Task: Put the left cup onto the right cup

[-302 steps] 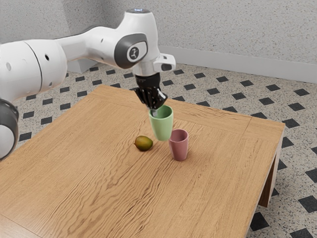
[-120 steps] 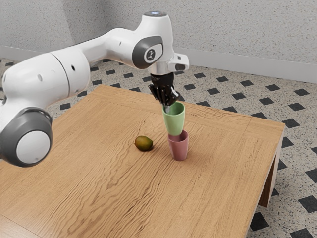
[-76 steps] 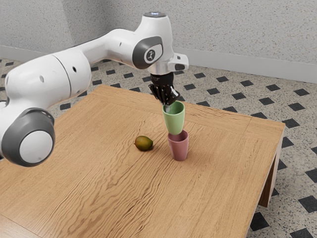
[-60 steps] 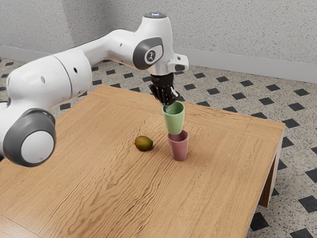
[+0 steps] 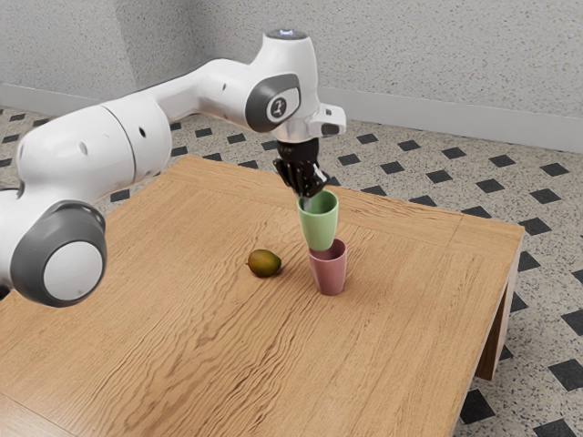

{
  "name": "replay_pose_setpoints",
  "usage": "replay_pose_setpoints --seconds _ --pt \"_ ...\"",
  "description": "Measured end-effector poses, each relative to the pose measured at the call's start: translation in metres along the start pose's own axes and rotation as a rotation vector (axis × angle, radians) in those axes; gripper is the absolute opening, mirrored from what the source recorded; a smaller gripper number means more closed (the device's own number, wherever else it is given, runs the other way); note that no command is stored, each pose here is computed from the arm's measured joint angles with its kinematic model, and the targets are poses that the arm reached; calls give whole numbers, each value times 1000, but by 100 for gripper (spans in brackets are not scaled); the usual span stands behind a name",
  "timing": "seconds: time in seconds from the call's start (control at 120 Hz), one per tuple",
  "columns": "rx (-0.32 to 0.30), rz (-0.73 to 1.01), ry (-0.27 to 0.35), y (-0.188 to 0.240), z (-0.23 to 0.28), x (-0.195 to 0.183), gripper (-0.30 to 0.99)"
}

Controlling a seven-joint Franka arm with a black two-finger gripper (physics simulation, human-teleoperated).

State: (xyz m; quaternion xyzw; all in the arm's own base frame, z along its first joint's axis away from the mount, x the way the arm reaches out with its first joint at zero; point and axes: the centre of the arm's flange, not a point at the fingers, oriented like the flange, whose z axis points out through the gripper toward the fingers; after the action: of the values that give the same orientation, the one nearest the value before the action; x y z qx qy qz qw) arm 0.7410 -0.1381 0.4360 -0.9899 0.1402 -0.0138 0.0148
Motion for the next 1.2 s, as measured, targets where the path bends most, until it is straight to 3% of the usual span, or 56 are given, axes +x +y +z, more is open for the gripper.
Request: replay_pose_setpoints --seconds 1.2 --pt "-18 17 -2 10 12 5 -9"
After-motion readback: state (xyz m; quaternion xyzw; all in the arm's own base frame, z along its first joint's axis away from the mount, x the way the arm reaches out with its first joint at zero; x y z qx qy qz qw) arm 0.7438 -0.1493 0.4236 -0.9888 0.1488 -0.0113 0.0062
